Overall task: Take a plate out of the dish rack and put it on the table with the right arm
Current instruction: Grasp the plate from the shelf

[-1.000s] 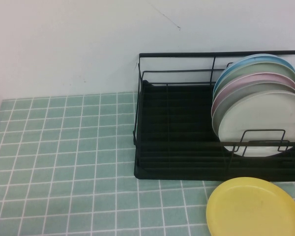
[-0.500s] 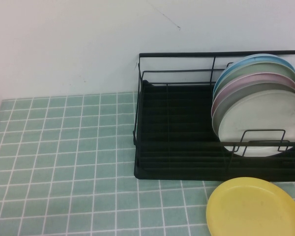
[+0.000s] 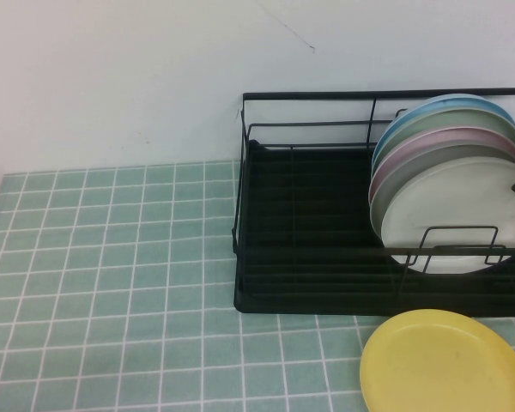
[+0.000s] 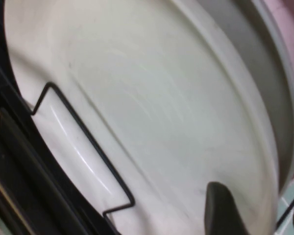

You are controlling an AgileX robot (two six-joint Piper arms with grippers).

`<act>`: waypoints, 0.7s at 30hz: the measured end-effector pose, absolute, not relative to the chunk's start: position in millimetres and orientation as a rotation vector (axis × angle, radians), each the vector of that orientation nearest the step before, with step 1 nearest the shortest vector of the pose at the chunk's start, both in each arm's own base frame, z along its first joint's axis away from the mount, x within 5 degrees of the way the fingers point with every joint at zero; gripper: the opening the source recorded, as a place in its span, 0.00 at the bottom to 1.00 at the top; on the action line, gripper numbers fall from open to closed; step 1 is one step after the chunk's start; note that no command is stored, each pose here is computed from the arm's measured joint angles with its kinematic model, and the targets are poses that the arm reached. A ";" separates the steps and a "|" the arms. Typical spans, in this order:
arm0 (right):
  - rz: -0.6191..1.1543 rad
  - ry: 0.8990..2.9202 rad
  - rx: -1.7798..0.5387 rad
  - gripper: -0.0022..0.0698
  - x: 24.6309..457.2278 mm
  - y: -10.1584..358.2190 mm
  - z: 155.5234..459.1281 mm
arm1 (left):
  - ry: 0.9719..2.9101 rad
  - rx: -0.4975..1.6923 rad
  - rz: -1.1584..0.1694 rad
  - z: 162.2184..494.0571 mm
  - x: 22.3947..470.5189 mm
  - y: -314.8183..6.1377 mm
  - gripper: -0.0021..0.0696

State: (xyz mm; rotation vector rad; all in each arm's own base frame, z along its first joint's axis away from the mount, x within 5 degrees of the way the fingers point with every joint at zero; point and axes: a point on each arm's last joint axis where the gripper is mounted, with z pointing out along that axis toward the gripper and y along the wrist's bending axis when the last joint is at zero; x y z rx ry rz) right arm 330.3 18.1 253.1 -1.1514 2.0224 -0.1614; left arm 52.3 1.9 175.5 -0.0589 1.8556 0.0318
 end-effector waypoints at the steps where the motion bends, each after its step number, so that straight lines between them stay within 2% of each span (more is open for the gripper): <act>1: -0.158 2.025 -1.141 0.46 331.0 18.1 252.6 | 1.856 -0.059 0.032 175.5 52.3 1.9 0.02; 15: -0.141 2.007 -1.140 0.46 334.8 19.8 248.5 | 1.856 -0.057 0.033 175.5 52.3 1.9 0.02; 18: -0.142 2.006 -1.138 0.41 334.9 19.7 248.6 | 1.856 -0.057 0.033 175.5 52.3 1.9 0.02; 21: -0.143 2.006 -1.138 0.30 335.0 19.6 248.7 | 1.856 -0.057 0.033 175.5 52.3 1.9 0.02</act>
